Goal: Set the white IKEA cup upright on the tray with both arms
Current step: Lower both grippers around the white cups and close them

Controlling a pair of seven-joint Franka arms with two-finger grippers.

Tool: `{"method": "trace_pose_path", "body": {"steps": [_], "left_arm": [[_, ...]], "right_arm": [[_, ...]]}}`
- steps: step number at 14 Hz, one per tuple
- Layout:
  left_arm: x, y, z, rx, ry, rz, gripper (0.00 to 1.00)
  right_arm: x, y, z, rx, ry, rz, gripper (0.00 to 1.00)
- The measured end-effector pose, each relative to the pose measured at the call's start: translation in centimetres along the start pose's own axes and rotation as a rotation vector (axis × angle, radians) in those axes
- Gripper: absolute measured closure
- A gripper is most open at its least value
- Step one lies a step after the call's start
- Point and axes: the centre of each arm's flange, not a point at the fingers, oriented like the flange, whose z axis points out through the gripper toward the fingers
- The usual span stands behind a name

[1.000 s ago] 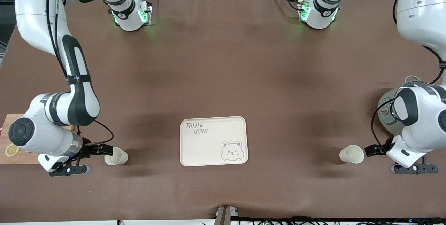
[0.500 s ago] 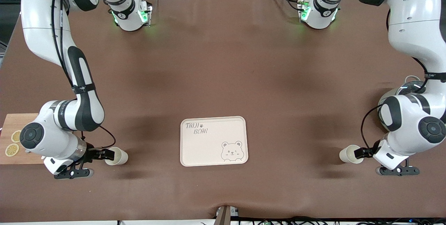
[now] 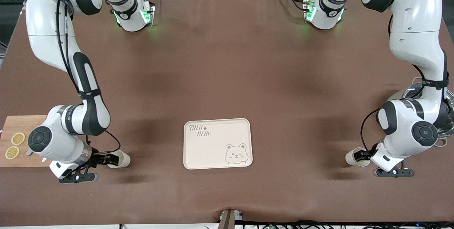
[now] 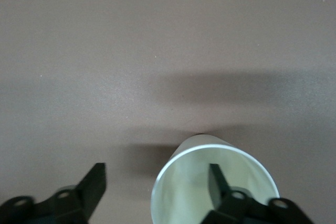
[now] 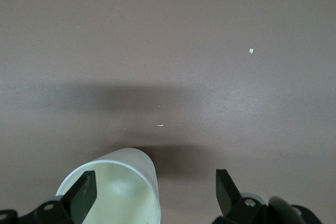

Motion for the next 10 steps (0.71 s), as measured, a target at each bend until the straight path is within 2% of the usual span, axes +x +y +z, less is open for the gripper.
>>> {"method": "trace_pose_path", "body": {"steps": [1,6,7,8,9,10], "left_arm": [[0.0,0.0,0.0,0.0,0.0,-0.001,0.31],[0.0,0.0,0.0,-0.001,0.001,-0.003,0.8],[0.0,0.0,0.0,-0.003,0.002,-0.006,0.8],[0.0,0.1,0.0,-0.01,0.003,-0.013,0.84],[0.2,0.2,-0.3,-0.021,0.008,-0.021,0.95],[0.3,0.3,-0.7,-0.024,0.015,-0.023,0.95]], "right_arm": [[0.0,0.0,0.5,-0.001,0.005,0.0,0.0],[-0.3,0.1,2.2,-0.004,0.013,-0.013,0.0],[-0.3,0.1,2.2,-0.004,0.013,-0.015,0.0],[-0.3,0.1,2.2,-0.004,0.013,-0.017,0.0],[-0.3,0.1,2.2,-0.004,0.013,-0.017,0.1],[-0.2,-0.1,2.2,-0.003,0.013,-0.019,0.2]]}}
